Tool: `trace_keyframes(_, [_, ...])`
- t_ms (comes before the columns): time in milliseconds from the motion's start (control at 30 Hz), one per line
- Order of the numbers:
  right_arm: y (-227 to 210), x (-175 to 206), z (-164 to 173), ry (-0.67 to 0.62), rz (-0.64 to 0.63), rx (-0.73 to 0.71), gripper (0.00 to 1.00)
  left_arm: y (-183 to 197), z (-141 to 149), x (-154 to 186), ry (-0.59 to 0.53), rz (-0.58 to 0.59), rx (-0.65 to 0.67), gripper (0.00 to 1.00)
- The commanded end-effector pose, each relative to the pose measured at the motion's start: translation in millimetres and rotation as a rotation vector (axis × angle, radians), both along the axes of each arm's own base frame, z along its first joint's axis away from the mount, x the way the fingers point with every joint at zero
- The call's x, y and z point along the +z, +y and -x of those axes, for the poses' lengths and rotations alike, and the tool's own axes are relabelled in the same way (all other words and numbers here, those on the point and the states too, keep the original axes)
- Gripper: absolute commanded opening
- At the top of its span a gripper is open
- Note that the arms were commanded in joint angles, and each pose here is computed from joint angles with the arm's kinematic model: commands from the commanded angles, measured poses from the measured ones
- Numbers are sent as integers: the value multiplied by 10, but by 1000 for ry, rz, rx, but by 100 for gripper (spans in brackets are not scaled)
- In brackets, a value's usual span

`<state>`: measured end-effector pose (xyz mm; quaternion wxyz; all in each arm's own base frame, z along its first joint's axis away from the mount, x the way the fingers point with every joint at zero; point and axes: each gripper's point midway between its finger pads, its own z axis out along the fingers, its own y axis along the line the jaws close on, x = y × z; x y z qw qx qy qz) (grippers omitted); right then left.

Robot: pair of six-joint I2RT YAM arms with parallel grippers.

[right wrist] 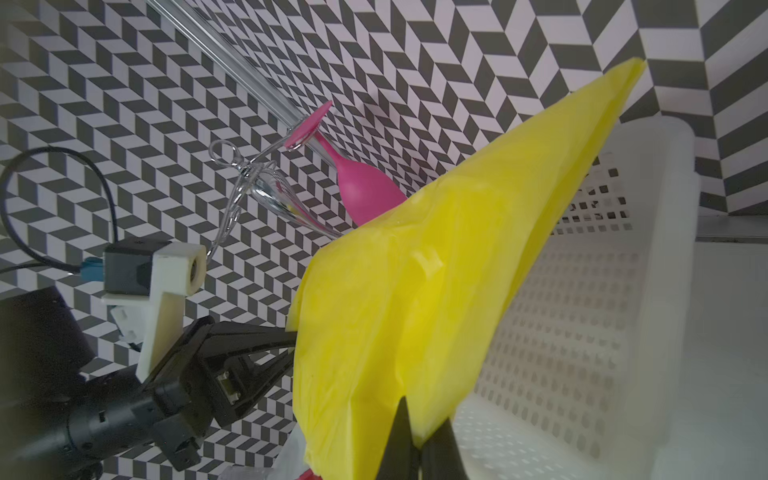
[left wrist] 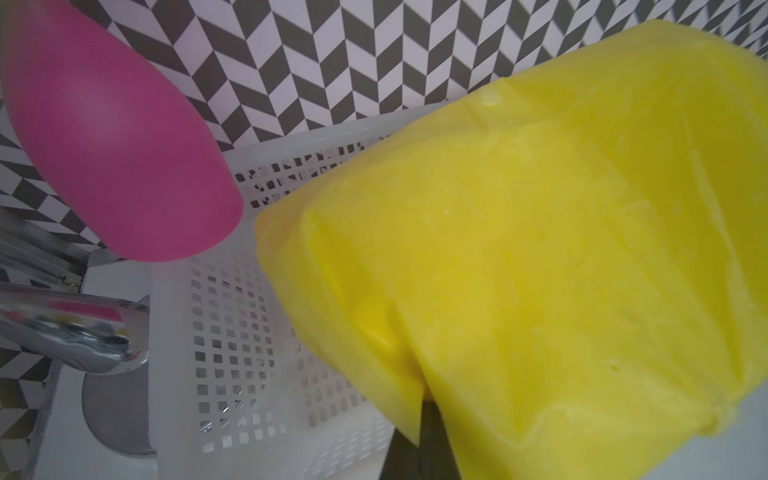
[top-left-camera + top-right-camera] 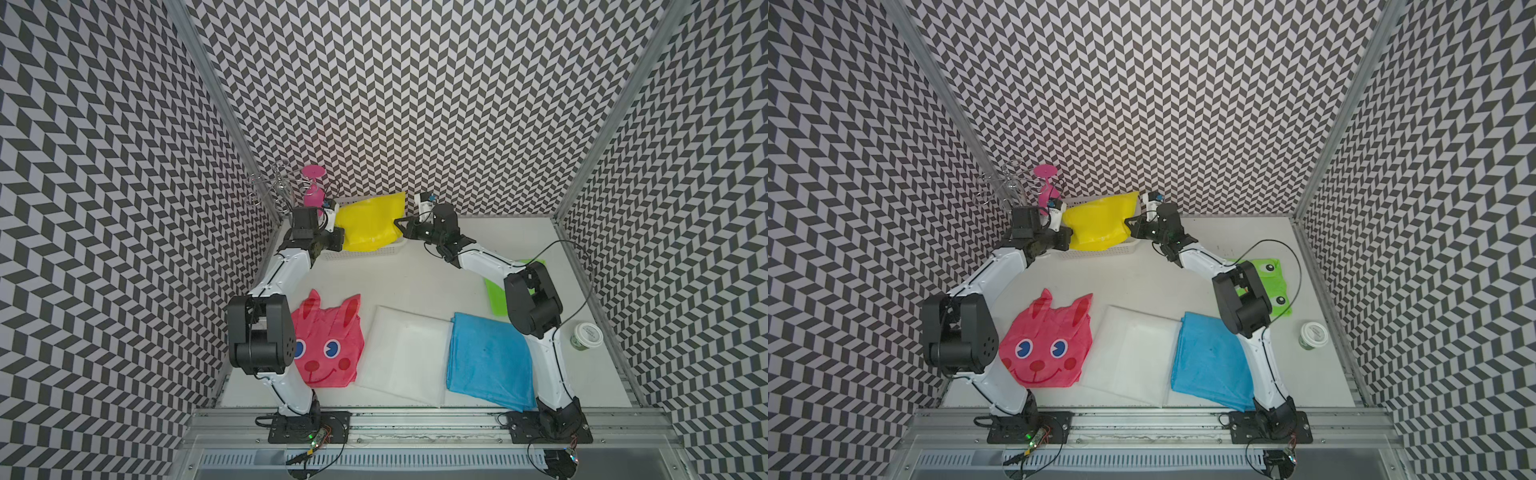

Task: Put the folded raincoat in the basket
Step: Move the basket to the center of the board.

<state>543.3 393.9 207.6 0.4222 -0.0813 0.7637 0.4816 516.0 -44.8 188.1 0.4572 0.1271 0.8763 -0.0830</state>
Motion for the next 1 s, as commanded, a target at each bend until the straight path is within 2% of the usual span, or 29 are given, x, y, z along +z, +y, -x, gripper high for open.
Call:
trace_keyframes(0, [178,-18,-95,-37,-19,-16,0,90,-250,122,-84,-61,26,0])
trace_keyframes(133, [211,-304,-200,4,-4,-37,0,127,-322,-203,-17,-78,39,0])
trace_keyframes(267, [149,-583,-214,60,64,-69,0,62,-265,-543,66,-66,1,0])
trace_keyframes(433, [-154,-717,-126,116,132,-144,0,-183,-171,-720,119,-23,-82,0])
trace_keyframes(567, [-549,-816,14,182,175,-212,0,-537,-78,-745,141,-21,-151,0])
trace_keyframes(767, [-1175,-900,275,287,164,-272,0,-1385,205,-857,174,-17,-312,0])
trace_keyframes(967, [-1728,-864,640,310,187,-345,0,-2090,562,-865,221,21,-471,0])
